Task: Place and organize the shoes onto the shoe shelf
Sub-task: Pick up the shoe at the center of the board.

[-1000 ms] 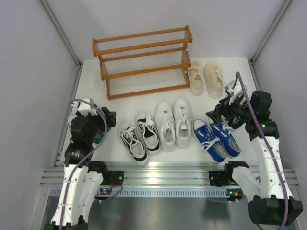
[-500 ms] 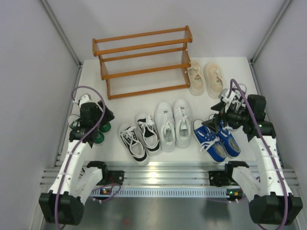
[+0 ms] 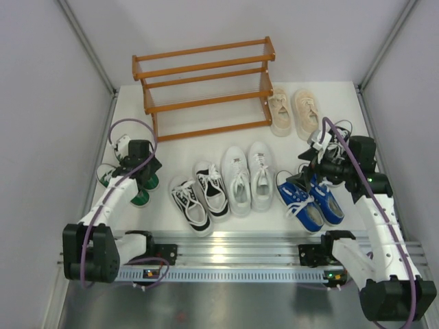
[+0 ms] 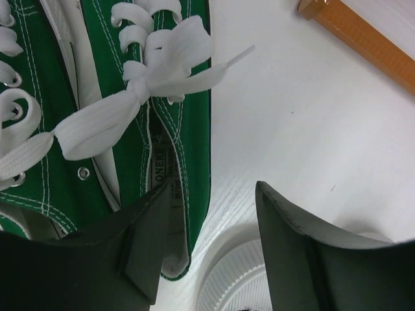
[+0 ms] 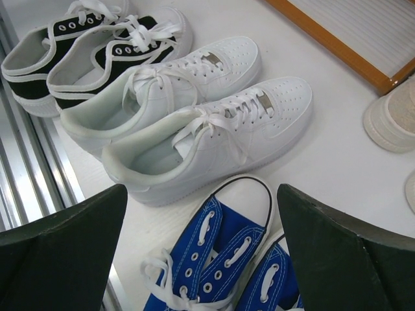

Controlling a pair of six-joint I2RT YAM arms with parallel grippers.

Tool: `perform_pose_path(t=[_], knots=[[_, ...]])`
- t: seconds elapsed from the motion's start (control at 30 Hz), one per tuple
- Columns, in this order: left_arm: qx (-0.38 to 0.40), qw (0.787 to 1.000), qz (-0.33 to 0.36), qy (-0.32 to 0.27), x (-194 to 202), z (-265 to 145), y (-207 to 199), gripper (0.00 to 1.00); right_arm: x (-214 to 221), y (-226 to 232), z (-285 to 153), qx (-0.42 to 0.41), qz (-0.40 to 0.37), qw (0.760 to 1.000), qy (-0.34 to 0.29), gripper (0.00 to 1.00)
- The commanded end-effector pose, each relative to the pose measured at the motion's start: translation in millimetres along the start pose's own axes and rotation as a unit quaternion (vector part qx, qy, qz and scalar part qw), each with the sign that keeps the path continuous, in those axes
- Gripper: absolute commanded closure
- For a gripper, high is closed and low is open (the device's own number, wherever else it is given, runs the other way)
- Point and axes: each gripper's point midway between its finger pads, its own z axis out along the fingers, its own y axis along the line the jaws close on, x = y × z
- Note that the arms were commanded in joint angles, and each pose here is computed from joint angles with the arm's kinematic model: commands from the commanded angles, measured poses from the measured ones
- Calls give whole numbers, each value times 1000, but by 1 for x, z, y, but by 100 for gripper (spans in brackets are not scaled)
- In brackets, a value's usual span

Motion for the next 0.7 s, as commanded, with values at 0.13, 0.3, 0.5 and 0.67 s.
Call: perform_pose_path(t=[0.13, 0.3, 0.5, 0.67], knots=[[-19, 1000, 1, -25, -6, 24, -1, 44, -7, 0, 1, -3, -25, 1000, -6, 1], [-34, 999, 7, -16, 7, 36, 7, 44, -7, 0, 1, -4, -26, 1000, -5, 0], [-24, 999, 21, -37, -2, 37, 4, 68, -7, 0, 0, -4, -27, 1000, -4, 1], [-1, 997, 39, -62, -18, 26, -4, 100, -7, 0, 0, -3, -29, 1000, -3, 1]])
